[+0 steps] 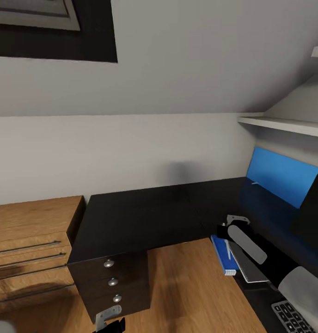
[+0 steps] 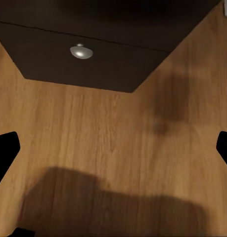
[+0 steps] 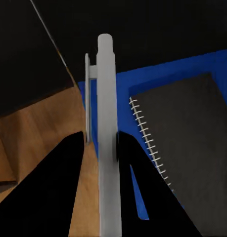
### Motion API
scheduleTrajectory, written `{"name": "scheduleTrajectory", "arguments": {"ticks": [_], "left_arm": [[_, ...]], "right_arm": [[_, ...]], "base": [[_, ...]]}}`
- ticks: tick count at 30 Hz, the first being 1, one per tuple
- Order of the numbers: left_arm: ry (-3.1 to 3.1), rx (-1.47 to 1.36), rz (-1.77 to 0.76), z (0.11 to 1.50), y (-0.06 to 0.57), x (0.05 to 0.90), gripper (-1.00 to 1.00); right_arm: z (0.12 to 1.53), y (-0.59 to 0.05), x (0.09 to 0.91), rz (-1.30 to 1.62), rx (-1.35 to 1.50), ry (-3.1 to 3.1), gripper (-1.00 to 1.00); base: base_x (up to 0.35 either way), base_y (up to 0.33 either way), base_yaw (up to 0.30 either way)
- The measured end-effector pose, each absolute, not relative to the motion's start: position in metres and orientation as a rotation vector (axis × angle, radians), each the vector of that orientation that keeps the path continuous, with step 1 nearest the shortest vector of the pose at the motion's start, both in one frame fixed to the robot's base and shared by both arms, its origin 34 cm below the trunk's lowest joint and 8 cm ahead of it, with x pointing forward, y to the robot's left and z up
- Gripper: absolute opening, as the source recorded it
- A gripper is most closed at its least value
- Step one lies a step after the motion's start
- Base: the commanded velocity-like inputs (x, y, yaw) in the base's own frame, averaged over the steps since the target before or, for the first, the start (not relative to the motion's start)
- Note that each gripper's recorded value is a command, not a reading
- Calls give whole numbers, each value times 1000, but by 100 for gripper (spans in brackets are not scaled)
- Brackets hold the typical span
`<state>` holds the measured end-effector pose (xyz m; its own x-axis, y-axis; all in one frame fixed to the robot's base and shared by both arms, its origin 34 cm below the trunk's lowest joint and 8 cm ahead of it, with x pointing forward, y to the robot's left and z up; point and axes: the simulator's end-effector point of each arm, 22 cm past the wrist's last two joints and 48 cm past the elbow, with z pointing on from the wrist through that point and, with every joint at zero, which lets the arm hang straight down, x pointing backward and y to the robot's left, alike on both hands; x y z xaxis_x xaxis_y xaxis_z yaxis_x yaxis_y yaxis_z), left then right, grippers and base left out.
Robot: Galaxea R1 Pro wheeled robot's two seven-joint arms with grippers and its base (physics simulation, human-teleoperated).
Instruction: In the bedroom, organize the workspace by keeping the computer under the desk, ensuring the monitor is on the desk, placing the keyboard on the desk next to the monitor, placing the mouse on the desk next to the keyboard, moving the folder from the swivel chair onto the desk next to the mouse, stacking the notebook on top of the folder with the pen on top of the notebook, and positioning the swivel chair next to the desk.
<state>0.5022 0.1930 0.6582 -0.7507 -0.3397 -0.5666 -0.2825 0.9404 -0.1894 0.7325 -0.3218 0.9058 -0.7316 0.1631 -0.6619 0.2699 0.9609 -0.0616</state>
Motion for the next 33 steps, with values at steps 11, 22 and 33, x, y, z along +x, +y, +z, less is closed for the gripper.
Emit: {"name": "scheduleTrajectory", "arguments": {"ticks": [11,22,33], "left_arm": [[2458,-440,-123,661,193,504,100],[2457,-443,-126,662,192,504,100],[2458,-441,-135,662,189,504,100]], "right_arm": [[904,-344,735,-302,266,2379,-100],[881,-354,732,-296,268,2408,-100],[883,-360,737,-323,221,2384,-100]], "base": [[0,0,-227],[88,0,-12],[92,-15,0]]}}
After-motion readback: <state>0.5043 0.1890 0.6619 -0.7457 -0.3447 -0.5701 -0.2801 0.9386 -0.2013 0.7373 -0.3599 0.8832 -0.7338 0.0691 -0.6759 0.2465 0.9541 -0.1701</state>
